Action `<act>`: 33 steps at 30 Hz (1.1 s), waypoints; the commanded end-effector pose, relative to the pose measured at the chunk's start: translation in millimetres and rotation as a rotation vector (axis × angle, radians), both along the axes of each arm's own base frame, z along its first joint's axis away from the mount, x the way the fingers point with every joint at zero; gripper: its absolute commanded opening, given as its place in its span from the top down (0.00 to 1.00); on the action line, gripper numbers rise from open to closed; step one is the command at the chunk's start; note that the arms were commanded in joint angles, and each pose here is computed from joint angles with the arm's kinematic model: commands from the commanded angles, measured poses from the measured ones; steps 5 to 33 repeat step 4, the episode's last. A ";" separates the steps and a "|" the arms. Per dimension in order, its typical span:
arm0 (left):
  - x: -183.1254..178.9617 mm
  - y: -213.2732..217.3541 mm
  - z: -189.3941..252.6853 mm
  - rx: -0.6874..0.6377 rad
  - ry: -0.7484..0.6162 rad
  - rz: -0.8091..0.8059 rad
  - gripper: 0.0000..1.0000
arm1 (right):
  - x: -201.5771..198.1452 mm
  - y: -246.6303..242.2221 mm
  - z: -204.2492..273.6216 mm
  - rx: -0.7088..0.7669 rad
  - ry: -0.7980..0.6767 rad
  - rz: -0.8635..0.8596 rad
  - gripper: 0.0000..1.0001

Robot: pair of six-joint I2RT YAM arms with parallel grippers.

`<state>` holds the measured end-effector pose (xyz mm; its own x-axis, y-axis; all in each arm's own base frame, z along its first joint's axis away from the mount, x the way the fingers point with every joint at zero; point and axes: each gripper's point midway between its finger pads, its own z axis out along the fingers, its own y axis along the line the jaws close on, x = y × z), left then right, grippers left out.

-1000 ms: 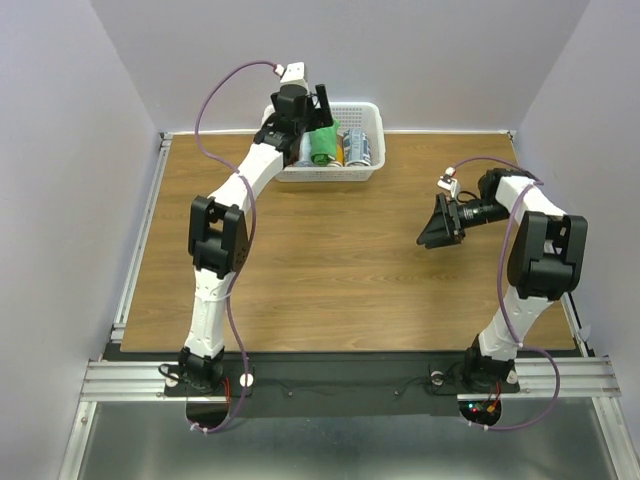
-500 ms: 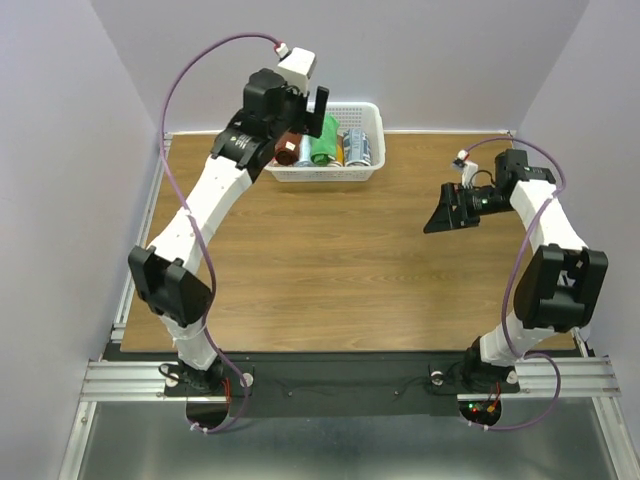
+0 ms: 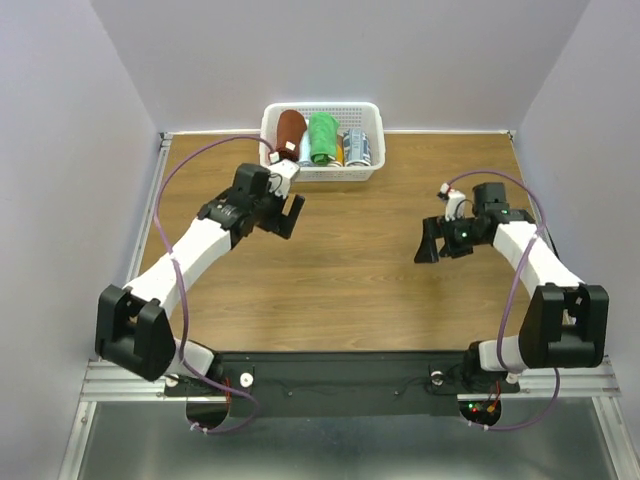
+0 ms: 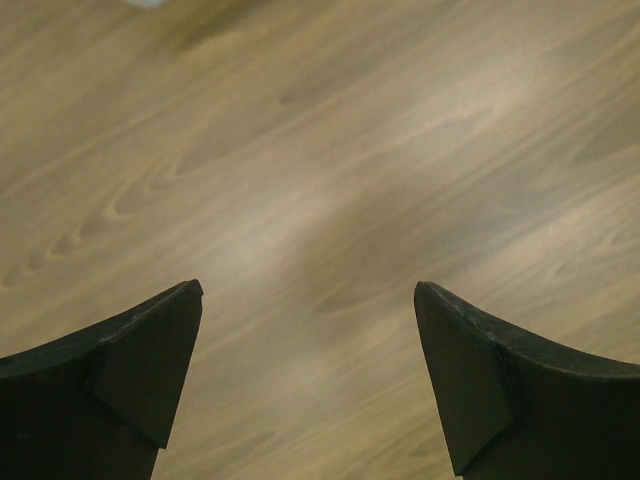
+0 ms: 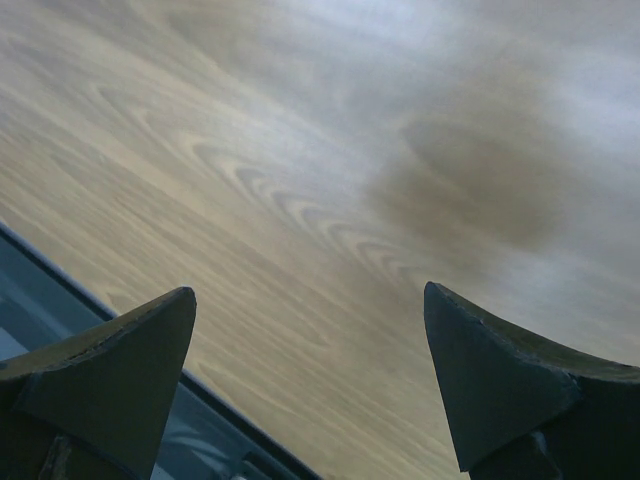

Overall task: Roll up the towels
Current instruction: Place the rolled towel into the container

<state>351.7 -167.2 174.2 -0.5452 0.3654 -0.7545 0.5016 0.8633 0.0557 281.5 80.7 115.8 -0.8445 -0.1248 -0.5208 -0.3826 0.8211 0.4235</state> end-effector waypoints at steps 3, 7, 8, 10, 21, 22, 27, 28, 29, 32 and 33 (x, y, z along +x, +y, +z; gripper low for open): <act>-12.4 1.0 25.3 -0.066 -0.112 -0.034 0.01 | 10.1 1.4 1.4 -0.061 -0.095 -0.019 0.00; -11.9 2.5 27.2 -0.067 -0.118 -0.026 0.01 | 11.8 0.5 2.8 -0.062 -0.096 -0.027 0.00; -11.9 2.5 27.2 -0.067 -0.118 -0.026 0.01 | 11.8 0.5 2.8 -0.062 -0.096 -0.027 0.00; -11.9 2.5 27.2 -0.067 -0.118 -0.026 0.01 | 11.8 0.5 2.8 -0.062 -0.096 -0.027 0.00; -11.9 2.5 27.2 -0.067 -0.118 -0.026 0.01 | 11.8 0.5 2.8 -0.062 -0.096 -0.027 0.00; -11.9 2.5 27.2 -0.067 -0.118 -0.026 0.01 | 11.8 0.5 2.8 -0.062 -0.096 -0.027 0.00; -11.9 2.5 27.2 -0.067 -0.118 -0.026 0.01 | 11.8 0.5 2.8 -0.062 -0.096 -0.027 0.00; -11.9 2.5 27.2 -0.067 -0.118 -0.026 0.01 | 11.8 0.5 2.8 -0.062 -0.096 -0.027 0.00; -11.9 2.5 27.2 -0.067 -0.118 -0.026 0.01 | 11.8 0.5 2.8 -0.062 -0.096 -0.027 0.00; -11.9 2.5 27.2 -0.067 -0.118 -0.026 0.01 | 11.8 0.5 2.8 -0.062 -0.096 -0.027 0.00; -11.9 2.5 27.2 -0.067 -0.118 -0.026 0.01 | 11.8 0.5 2.8 -0.062 -0.096 -0.027 0.00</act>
